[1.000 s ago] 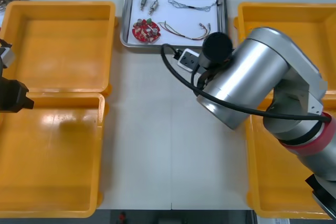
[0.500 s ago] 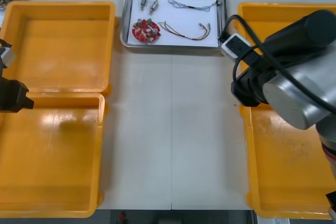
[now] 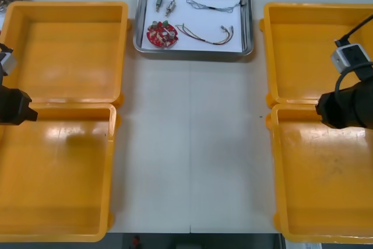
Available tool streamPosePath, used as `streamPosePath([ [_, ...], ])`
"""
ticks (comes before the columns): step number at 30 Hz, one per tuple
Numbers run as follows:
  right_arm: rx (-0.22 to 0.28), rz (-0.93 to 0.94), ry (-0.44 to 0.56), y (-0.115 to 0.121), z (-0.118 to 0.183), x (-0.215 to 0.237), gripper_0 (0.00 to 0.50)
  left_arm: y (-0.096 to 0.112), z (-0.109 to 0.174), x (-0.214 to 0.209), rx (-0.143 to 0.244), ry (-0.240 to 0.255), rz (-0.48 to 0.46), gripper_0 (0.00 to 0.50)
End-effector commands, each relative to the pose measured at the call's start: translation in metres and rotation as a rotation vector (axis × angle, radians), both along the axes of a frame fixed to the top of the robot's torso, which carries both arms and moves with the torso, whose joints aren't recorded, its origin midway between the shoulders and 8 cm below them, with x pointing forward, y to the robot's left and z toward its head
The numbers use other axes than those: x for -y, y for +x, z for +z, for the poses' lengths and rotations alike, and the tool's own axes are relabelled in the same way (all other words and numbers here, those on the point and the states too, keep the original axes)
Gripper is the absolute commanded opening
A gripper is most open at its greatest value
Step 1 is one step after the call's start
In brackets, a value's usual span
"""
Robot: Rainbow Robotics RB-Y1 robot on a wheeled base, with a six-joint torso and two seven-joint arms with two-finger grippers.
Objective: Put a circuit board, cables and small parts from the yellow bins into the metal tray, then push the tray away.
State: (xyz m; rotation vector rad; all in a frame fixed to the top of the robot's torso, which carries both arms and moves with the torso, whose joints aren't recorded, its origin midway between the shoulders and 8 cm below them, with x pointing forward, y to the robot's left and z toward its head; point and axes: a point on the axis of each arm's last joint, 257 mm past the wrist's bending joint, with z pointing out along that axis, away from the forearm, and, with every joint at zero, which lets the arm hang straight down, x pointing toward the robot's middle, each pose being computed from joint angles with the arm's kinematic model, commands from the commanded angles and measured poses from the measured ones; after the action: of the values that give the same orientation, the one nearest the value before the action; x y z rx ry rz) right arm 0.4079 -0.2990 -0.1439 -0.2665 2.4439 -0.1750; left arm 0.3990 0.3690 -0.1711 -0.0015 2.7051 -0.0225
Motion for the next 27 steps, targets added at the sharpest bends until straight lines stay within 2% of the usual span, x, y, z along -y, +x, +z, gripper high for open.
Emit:
streamPosePath([
  [1, -0.012, -0.142, 0.066, -0.017, 0.000, 0.039, 0.500, -0.004, 0.015, -0.015, 0.026, 0.049, -0.008, 0.500],
  [8, -0.041, -0.212, 0.177, -0.024, 0.002, 0.069, 0.500, -0.004, 0.015, -0.015, 0.026, 0.049, -0.008, 0.500],
  [18, -0.087, -0.276, 0.188, -0.030, -0.004, 0.099, 0.500, -0.004, 0.015, -0.015, 0.026, 0.049, -0.008, 0.500],
  [27, -0.112, -0.264, 0.210, -0.031, -0.010, 0.094, 0.500, -0.004, 0.015, -0.015, 0.026, 0.049, -0.008, 0.500],
])
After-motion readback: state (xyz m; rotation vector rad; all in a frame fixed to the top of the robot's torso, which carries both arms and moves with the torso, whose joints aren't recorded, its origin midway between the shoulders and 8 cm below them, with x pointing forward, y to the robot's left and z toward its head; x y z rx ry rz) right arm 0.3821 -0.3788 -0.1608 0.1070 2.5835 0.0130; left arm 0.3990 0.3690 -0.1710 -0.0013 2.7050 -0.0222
